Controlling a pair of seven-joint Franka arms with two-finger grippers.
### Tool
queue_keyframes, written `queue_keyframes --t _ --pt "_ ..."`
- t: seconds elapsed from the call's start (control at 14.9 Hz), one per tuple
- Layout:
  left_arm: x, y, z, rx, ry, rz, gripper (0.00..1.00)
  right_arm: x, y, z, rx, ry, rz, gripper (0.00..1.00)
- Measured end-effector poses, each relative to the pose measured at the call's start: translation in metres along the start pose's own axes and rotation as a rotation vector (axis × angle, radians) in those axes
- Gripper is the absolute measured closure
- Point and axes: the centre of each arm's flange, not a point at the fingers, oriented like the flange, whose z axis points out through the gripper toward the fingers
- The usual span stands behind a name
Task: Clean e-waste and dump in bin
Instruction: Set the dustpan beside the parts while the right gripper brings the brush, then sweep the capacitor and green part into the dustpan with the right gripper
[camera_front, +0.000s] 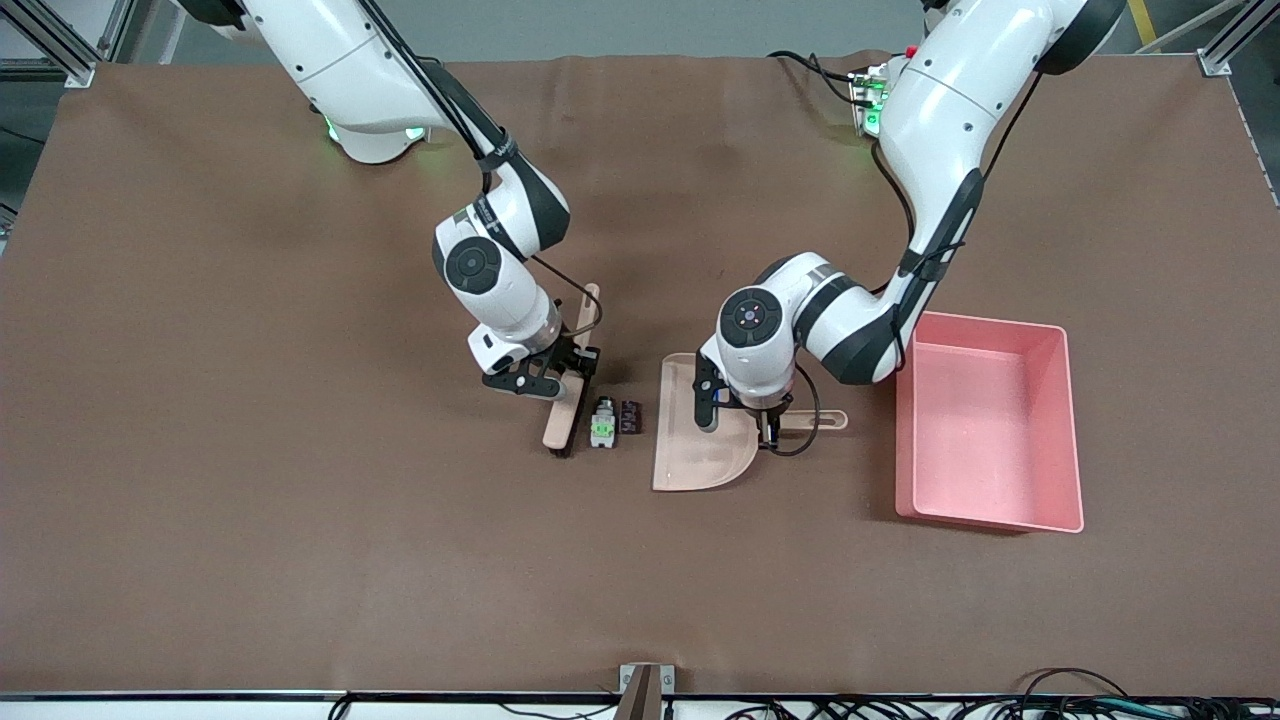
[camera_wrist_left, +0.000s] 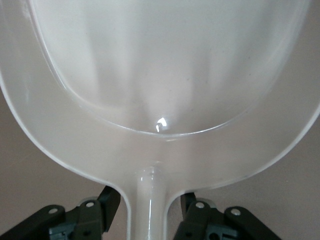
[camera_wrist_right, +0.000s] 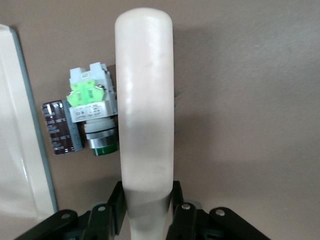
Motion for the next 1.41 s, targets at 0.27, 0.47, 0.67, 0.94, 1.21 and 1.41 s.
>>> queue_keyframes --t 0.27,0.47,0.67,0.94,1.21,1.41 --pt "0.0 -0.001 -0.001 0.002 0.002 -0.001 0.45 -0.003 -0.016 0.006 0.013 0.001 0.029 0.6" --pt "0.0 -0.002 -0.003 0.005 0.005 -0.003 0.49 -0.007 -0.034 0.011 0.028 0.002 0.051 0.6" --pt "0.0 -0.003 -0.005 0.007 0.007 -0.005 0.63 -0.009 -0.048 0.012 0.045 0.007 0.069 0.6" --pt "0.0 -0.003 -0.004 0.006 0.007 -0.006 0.67 -0.013 -0.07 0.014 0.07 0.011 0.085 0.6" --pt "-0.001 -0.004 -0.004 0.006 0.007 -0.007 0.67 -0.025 -0.092 0.017 0.089 0.01 0.073 0.6" --pt "-0.001 -0.004 -0.004 0.006 0.007 -0.007 0.67 -0.041 -0.105 0.023 0.092 0.003 0.045 0.6"
